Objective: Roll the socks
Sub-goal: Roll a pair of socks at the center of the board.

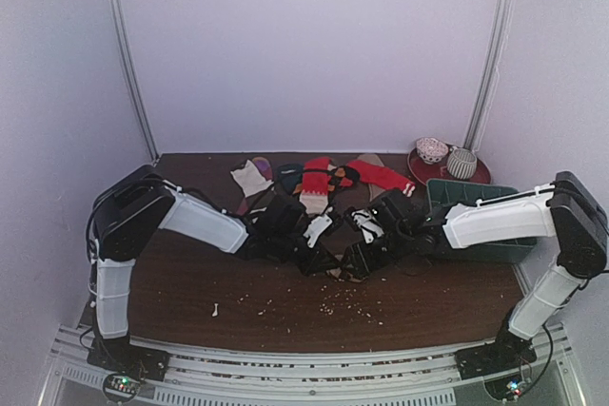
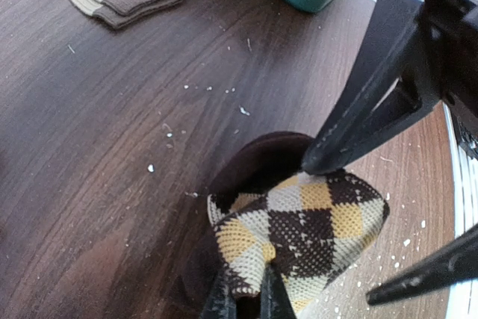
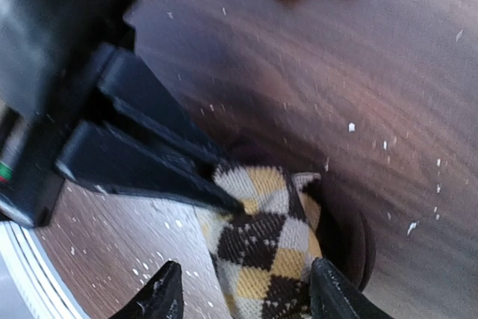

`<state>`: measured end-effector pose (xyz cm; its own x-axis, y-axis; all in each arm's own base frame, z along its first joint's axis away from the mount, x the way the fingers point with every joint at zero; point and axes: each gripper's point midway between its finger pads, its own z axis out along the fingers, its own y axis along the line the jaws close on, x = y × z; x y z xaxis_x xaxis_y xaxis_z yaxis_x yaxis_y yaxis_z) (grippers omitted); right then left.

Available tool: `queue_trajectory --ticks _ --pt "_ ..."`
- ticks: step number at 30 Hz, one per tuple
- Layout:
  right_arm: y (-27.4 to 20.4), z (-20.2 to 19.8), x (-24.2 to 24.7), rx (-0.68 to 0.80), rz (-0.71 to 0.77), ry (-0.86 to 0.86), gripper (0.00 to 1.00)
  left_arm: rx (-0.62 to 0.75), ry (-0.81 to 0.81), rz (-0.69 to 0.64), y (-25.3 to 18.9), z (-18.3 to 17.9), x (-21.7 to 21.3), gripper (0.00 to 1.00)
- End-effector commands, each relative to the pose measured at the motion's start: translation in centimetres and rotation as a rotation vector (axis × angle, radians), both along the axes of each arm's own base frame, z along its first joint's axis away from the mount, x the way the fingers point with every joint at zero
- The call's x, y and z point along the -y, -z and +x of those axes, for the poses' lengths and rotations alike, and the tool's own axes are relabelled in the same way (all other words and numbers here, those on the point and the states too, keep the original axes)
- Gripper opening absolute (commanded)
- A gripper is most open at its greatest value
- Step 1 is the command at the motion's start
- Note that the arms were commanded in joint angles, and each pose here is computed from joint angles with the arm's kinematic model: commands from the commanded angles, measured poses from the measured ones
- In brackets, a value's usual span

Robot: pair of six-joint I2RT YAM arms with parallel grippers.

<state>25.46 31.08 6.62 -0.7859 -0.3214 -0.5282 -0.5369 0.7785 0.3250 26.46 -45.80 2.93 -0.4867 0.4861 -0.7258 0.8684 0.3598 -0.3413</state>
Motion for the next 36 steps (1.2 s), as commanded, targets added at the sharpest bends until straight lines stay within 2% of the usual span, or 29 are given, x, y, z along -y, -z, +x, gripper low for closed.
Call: queue_trajectory --ticks 1,6,9,13,17,20,24,29,30,34,36 --pt "0.6 -1.0 0.5 -0.058 -0.032 -0.021 0.58 -0.176 -0.055 0.432 11.8 -3.9 -8.5 0.00" --pt "1.6 -1.7 0.8 -0.085 -0.033 -0.028 0.54 -0.172 -0.055 0.435 11.8 -3.8 -8.5 0.00" --pt "2.7 -2.2 0.9 -0.115 -0.034 -0.032 0.47 -0.175 -0.056 0.439 12.0 -3.9 -8.7 0.00" --pt "4.2 -3.0 1.1 -0.150 -0.017 -0.020 0.44 -0.174 -0.056 0.434 11.8 -3.8 -8.5 0.00" --pt "6.6 -4.1 2.3 -0.191 -0.022 0.016 0.35 -0.154 -0.050 0.410 11.1 -3.5 -7.9 0.00" --pt "7.8 -4.8 3.0 -0.223 0.004 0.057 0.25 -0.119 -0.034 0.370 9.6 -3.1 -7.1 0.00" --pt "9.1 -5.4 4.5 -0.284 0.091 0.136 0.17 -0.040 -0.007 0.311 6.8 -2.6 -5.3 0.00" --pt "10.7 -7.0 5.3 -0.394 0.199 0.183 0.15 0.070 0.055 0.226 3.3 -2.4 -2.1 0.00" --pt "11.0 -7.3 5.4 -0.412 0.210 0.183 0.15 0.093 0.062 0.202 2.5 -2.4 -1.6 0.02" --pt "11.6 -8.1 6.0 -0.446 0.219 0.181 0.15 0.184 0.091 0.077 -0.6 -2.7 -0.9 0.25" --pt "11.6 -8.2 6.2 -0.449 0.215 0.171 0.16 0.255 0.108 0.012 -2.4 -3.1 -1.2 0.40"
